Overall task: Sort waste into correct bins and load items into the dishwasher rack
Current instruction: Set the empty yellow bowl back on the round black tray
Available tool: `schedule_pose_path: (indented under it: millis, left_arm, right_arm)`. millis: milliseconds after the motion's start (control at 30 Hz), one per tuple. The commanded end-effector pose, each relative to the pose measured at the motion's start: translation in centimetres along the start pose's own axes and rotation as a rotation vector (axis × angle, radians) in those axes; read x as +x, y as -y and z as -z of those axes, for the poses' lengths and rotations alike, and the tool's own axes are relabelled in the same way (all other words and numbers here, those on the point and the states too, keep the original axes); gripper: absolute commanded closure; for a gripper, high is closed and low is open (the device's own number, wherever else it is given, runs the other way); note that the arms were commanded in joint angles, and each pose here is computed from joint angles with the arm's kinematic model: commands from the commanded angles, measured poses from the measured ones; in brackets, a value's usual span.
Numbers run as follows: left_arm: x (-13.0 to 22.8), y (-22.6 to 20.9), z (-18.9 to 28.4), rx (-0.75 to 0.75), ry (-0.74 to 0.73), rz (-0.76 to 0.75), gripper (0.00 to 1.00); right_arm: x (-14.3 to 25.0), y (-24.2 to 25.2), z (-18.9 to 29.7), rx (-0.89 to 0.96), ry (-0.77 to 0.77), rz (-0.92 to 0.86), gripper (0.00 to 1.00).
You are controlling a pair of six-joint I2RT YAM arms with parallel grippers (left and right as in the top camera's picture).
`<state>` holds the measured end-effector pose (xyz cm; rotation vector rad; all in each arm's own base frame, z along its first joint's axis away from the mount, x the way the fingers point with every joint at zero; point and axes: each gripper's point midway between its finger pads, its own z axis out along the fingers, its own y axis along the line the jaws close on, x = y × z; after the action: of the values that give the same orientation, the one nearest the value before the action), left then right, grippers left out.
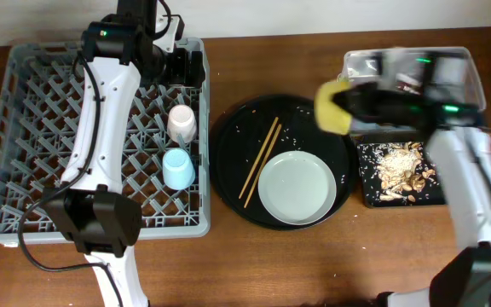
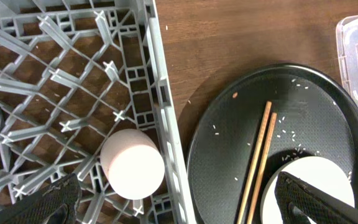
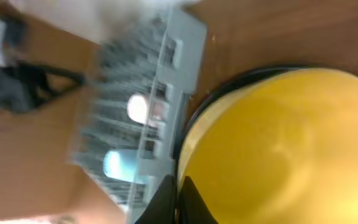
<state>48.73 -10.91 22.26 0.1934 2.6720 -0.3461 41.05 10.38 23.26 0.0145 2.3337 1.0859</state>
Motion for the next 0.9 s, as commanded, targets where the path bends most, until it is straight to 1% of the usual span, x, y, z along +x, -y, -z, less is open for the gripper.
schedule_pose_path:
  millis: [0, 67, 133, 167, 267, 300, 367, 400, 467, 533, 567, 600, 633, 700, 733, 767, 867]
  left_arm:
    - [-0.6, 0.0, 0.8, 0.008, 0.027, 0.006, 0.01]
    - [-0.6, 0.1, 0.8, 0.009, 0.027, 0.006, 0.01]
    - [-0.6, 0.1, 0.8, 0.009, 0.027, 0.006, 0.01]
    - [-0.6, 0.1, 0.8, 0.009, 0.027, 0.006, 0.01]
    - [-0.6, 0.1, 0.8, 0.009, 0.027, 0.006, 0.01]
    - [-0.6, 0.1, 0.8, 0.009, 0.027, 0.006, 0.01]
    - [-0.6, 0.1, 0.8, 0.009, 0.027, 0.006, 0.01]
    - [-0.6, 0.1, 0.8, 0.009, 0.027, 0.006, 0.01]
    - [-0.6, 0.0, 0.8, 0.008, 0.027, 0.007, 0.01]
    - [-0.6, 0.0, 0.8, 0.009, 0.027, 0.007, 0.01]
    - [-0.6, 0.0, 0.8, 0.009, 0.027, 0.007, 0.01]
    - [-0.6, 0.0, 0.8, 0.009, 0.027, 0.007, 0.01]
    - [-0.6, 0.0, 0.8, 0.009, 0.027, 0.007, 0.01]
    - [-0.6, 0.0, 0.8, 0.009, 0.027, 0.007, 0.01]
    - [-0.6, 0.0, 0.8, 0.009, 0.027, 0.007, 0.01]
    - [-0.6, 0.0, 0.8, 0.008, 0.027, 0.007, 0.01]
    - [-0.6, 0.0, 0.8, 0.009, 0.027, 0.007, 0.01]
  right_arm:
    - [0.9, 2.0, -3.8, 0.476, 0.035, 0.182, 0.96]
    - [2.7, 3.3, -6.8, 0.64, -0.006, 0.268, 0.96]
    - [3.7, 5.1, -8.5, 0.709, -0.048, 0.296, 0.96]
    - [4.2, 6.9, -9.6, 0.747, -0.074, 0.297, 0.96]
    - [4.8, 10.0, -11.4, 0.795, -0.12, 0.327, 0.96]
    - [4.9, 10.7, -12.2, 0.796, -0.134, 0.359, 0.96]
    - [5.1, 11.1, -12.6, 0.798, -0.144, 0.363, 0.96]
    - [5.3, 11.3, -12.6, 0.801, -0.151, 0.361, 0.92]
    - [5.5, 11.4, -12.5, 0.804, -0.161, 0.358, 0.56]
    - [5.7, 11.1, -12.2, 0.8, -0.182, 0.351, 0.46]
    - [5.7, 10.4, -12.0, 0.781, -0.199, 0.343, 0.44]
    - [4.6, 8.1, -11.4, 0.739, -0.214, 0.325, 0.42]
    - [3.4, 6.0, -10.6, 0.716, -0.212, 0.303, 0.42]
    - [2.3, 3.0, -9.5, 0.662, -0.227, 0.278, 0.41]
    - [2.4, 1.2, -9.1, 0.606, -0.254, 0.264, 0.42]
    - [3.1, 0.5, -8.8, 0.581, -0.285, 0.235, 0.42]
    - [6.0, 0.3, -8.1, 0.559, -0.397, 0.148, 0.43]
